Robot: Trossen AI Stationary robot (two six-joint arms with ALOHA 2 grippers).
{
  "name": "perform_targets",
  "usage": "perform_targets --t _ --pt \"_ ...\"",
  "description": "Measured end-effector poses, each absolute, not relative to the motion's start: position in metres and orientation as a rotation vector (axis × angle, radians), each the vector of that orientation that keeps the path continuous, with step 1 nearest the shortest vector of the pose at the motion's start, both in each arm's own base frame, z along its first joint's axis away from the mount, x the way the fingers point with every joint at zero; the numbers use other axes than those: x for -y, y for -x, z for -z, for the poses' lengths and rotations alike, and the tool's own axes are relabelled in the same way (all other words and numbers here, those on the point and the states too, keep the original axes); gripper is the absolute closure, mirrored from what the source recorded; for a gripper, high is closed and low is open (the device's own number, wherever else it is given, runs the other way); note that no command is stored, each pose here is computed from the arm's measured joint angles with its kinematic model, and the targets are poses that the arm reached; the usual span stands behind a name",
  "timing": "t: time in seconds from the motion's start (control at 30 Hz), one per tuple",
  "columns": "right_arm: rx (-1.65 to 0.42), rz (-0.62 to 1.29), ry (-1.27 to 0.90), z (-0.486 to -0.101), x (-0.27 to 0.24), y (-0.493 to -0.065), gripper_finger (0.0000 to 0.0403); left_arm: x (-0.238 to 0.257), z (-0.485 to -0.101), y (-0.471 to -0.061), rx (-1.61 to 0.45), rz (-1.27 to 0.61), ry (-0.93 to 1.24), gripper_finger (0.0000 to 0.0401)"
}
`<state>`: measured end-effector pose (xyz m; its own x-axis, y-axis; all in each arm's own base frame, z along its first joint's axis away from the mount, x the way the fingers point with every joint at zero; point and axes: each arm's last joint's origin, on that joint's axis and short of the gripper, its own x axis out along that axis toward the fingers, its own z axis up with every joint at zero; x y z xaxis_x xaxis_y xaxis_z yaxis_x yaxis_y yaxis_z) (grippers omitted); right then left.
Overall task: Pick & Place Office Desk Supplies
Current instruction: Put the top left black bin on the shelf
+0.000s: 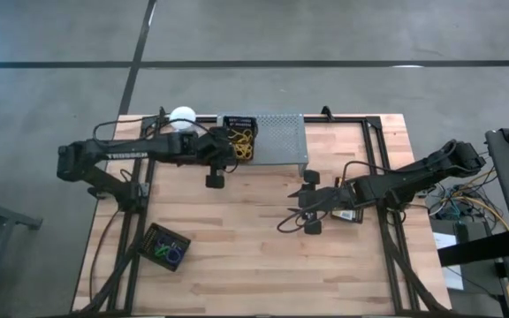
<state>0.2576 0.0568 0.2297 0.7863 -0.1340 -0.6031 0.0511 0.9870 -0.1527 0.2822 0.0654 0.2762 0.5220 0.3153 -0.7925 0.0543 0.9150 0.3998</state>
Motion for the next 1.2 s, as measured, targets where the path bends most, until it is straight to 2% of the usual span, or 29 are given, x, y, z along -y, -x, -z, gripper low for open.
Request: perform_targets --t 0.57,1.2 --pt "-0.658 0.1 0.131 -0.23 -0.057 -0.258 0.0225 -0.077 -0.273 -0.284 -1.031 -0.208 -0.362 0.0383" --pt "-0.658 0.099 0.131 -0.23 -0.057 -0.258 0.0225 -0.079 -0.291 -0.285 -1.013 -0.301 -0.377 0.0299"
